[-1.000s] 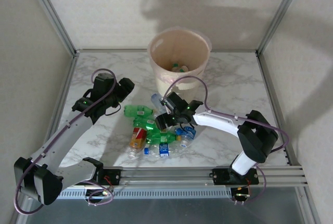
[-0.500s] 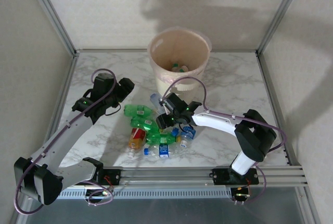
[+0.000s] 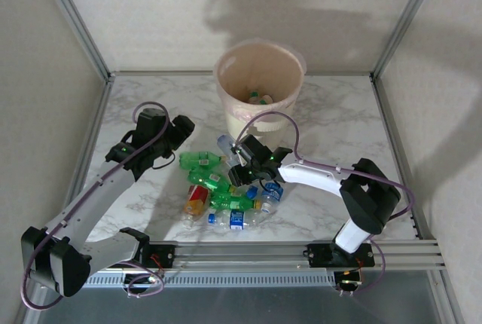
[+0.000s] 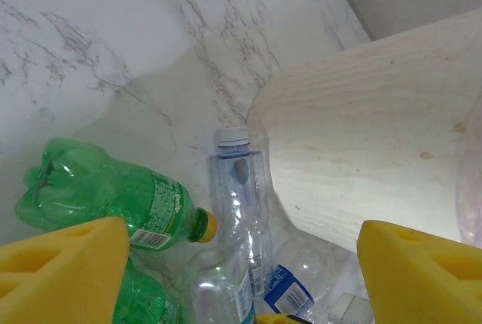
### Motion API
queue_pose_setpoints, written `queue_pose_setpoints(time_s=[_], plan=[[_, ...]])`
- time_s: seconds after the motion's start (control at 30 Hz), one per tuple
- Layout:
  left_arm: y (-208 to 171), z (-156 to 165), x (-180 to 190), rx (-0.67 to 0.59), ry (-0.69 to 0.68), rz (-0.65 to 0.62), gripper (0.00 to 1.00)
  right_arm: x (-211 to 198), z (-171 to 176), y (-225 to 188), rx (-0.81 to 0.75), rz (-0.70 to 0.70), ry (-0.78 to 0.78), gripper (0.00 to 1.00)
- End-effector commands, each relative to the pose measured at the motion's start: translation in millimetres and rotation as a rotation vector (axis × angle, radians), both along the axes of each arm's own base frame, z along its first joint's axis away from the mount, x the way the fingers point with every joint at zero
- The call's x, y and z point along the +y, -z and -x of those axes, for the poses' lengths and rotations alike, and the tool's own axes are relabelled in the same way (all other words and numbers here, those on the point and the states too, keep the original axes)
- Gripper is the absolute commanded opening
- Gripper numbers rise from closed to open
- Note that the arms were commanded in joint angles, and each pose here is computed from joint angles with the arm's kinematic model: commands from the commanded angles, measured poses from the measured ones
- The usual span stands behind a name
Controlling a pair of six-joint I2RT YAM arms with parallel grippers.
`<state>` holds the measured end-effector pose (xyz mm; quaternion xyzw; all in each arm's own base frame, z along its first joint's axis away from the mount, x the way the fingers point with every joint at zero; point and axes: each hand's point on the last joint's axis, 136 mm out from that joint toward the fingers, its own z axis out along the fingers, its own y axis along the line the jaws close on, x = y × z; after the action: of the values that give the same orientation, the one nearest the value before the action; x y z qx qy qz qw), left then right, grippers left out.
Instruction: Put the plastic bottles in the bin
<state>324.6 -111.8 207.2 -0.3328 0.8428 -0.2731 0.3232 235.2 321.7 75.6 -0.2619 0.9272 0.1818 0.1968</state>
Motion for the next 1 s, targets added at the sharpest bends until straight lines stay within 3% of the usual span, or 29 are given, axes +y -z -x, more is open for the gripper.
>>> queue_pose_setpoints(time_s=[0.0, 0.43, 0.8, 0.97], plan=[[0.4, 4.5, 6.5, 0.000, -0.030, 0.021, 0.79, -7.5, 0.0, -13.3, -0.013, -0.004, 0.028, 0.49], [2.9, 5.7, 10.4, -0.004, -0.049, 0.027, 0.79, -1.4, 11.7, -67.6, -0.078, -0.046, 0.038, 0.48], [0.6, 0.9, 11.5, -0.005, -0.061, 0.032, 0.79, 23.8, 18.2, -190.8, -0.282, -0.130, 0.027, 0.47], [-29.0, -4.8, 22.3, -0.056, -0.106, 0.020, 0.83, 11.6, 2.6, -262.8, -0.438, -0.182, 0.087, 0.49]])
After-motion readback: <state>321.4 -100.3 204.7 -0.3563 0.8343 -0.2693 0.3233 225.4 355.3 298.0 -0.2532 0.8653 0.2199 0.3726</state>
